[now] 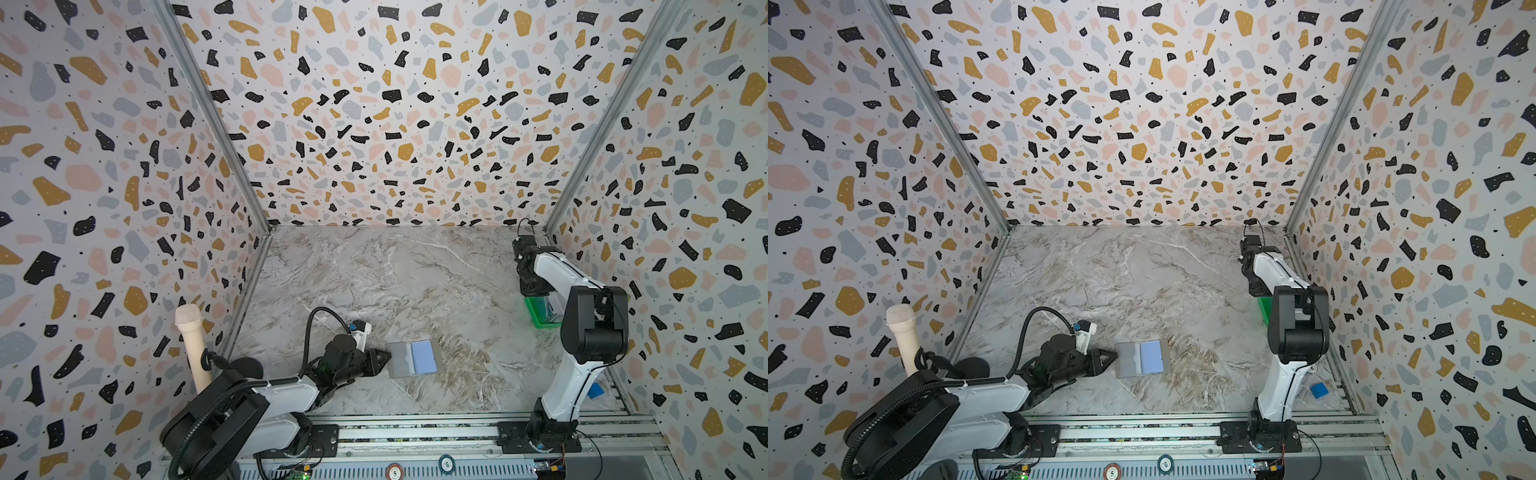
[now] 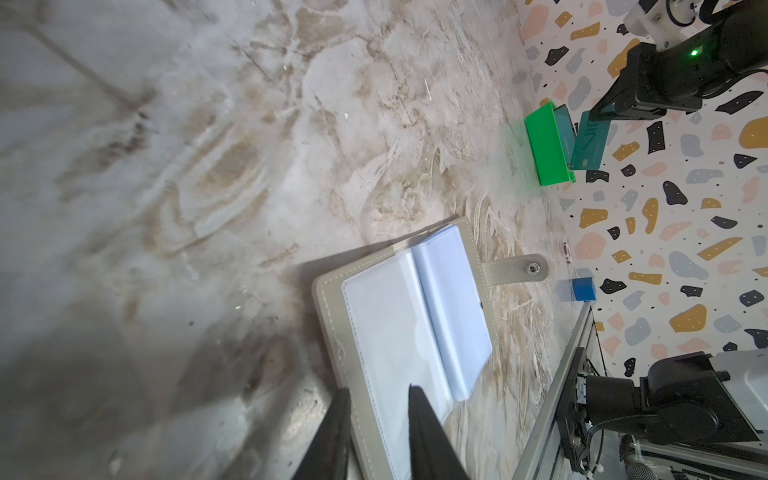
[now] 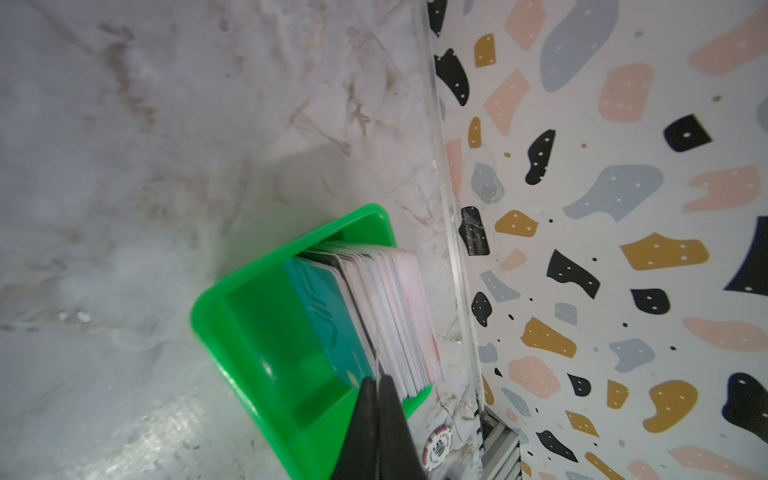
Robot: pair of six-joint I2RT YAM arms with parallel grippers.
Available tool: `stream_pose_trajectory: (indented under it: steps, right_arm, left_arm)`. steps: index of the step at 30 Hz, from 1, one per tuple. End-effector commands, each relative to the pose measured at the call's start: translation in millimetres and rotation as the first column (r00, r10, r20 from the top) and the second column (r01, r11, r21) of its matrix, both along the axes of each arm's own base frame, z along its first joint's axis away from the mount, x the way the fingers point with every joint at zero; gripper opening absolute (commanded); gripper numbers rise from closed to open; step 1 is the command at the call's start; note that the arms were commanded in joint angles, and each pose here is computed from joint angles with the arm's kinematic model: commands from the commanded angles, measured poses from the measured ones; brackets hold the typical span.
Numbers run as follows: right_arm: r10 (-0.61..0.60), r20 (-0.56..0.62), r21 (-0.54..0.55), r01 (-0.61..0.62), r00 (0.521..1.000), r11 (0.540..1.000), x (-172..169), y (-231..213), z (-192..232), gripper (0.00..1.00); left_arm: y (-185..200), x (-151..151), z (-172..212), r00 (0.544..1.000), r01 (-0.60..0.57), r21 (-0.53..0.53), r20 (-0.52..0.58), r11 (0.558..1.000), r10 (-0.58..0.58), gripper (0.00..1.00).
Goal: Put the credit cards into the card holder
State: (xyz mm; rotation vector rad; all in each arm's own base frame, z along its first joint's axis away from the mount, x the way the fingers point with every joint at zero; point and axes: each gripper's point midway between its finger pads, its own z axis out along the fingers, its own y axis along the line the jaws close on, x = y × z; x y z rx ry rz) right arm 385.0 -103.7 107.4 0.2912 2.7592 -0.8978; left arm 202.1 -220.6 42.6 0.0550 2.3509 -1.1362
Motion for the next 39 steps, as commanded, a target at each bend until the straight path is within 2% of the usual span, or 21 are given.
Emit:
stream_pose_trajectory:
  steps: [1,5,9,11,16,19,22,24,25,28,30,32,35,39]
  right_arm:
    - [-0.05,0.062,-0.007,0.051,0.997,0.999,-2.7,-17.6,26.4,0.0]
    - [-0.04,0.057,0.04,0.038,0.998,0.998,-2.2,-13.4,15.4,0.0]
    - [-0.037,0.048,0.041,0.035,0.998,0.999,-0.6,-9.4,11.9,0.0]
    - [-0.016,0.074,0.017,0.014,0.997,1.0,4.5,-3.6,24.5,0.0]
    - [0.061,0.224,-0.069,-0.047,0.973,0.997,20.4,22.6,81.3,0.0]
    - [0.132,0.306,-0.087,-0.11,0.943,0.99,28.3,51.8,113.9,0.0]
    - [0.234,0.344,-0.069,-0.224,0.909,0.972,32.8,99.4,130.9,0.0]
    - [0.339,0.383,-0.009,-0.364,0.859,0.931,32.4,148.4,135.7,0.0]
    - [0.391,0.402,0.027,-0.437,0.828,0.899,30.8,173.1,136.0,0.0]
    - [0.53,0.463,0.148,-0.651,0.711,0.744,13.3,251.6,136.0,0.0]
    - [0.615,0.504,0.227,-0.78,0.607,0.583,-9.6,304.4,133.2,0.0]
    - [0.668,0.537,0.277,-0.855,0.516,0.438,-35.5,342.9,130.3,0.0]
    - [0.679,0.591,0.367,-0.895,0.436,0.255,-73.4,381.1,124.7,0.0]
    - [0.635,0.682,0.461,-0.887,0.362,0.009,-117.4,413.7,129.9,0.0]
  left_arm:
    - [0.0,1.0,5.7,1.0,0.008,-0.018,0.03,1.0,-0.007,0.27]
    - [0.9,1.3,5.5,1.0,0.007,-0.015,0.031,1.0,-0.006,0.27]
    - [1.6,0.9,4.5,1.0,0.007,-0.014,0.027,1.0,-0.007,0.27]
    - [1.3,0.9,5.4,1.0,0.007,-0.017,0.028,1.0,-0.007,0.27]
    - [-2.0,4.3,14.1,0.999,0.006,-0.038,0.039,0.999,-0.005,0.27]
    - [-5.2,8.9,27.1,0.998,0.002,-0.068,0.059,0.998,0.002,0.27]
    - [-9.1,13.2,44.6,0.996,0.006,-0.1,0.094,0.995,0.003,0.29]
    - [-12.6,15.4,61.3,0.991,0.018,-0.135,0.132,0.991,0.0,0.31]
    - [-14.3,15.8,69.1,0.989,0.026,-0.153,0.15,0.988,-0.003,0.32]
    - [-19.5,15.8,98.8,0.977,0.06,-0.226,0.211,0.972,-0.011,0.35]
    - [-22.4,13.5,118.4,0.968,0.088,-0.274,0.251,0.958,-0.017,0.38]
    - [-24.1,11.0,133.7,0.958,0.115,-0.308,0.285,0.944,-0.023,0.41]
    - [-26.0,7.9,150.0,0.951,0.14,-0.357,0.309,0.924,-0.025,0.45]
    - [-28.9,5.1,164.2,0.942,0.174,-0.405,0.336,0.898,-0.031,0.47]
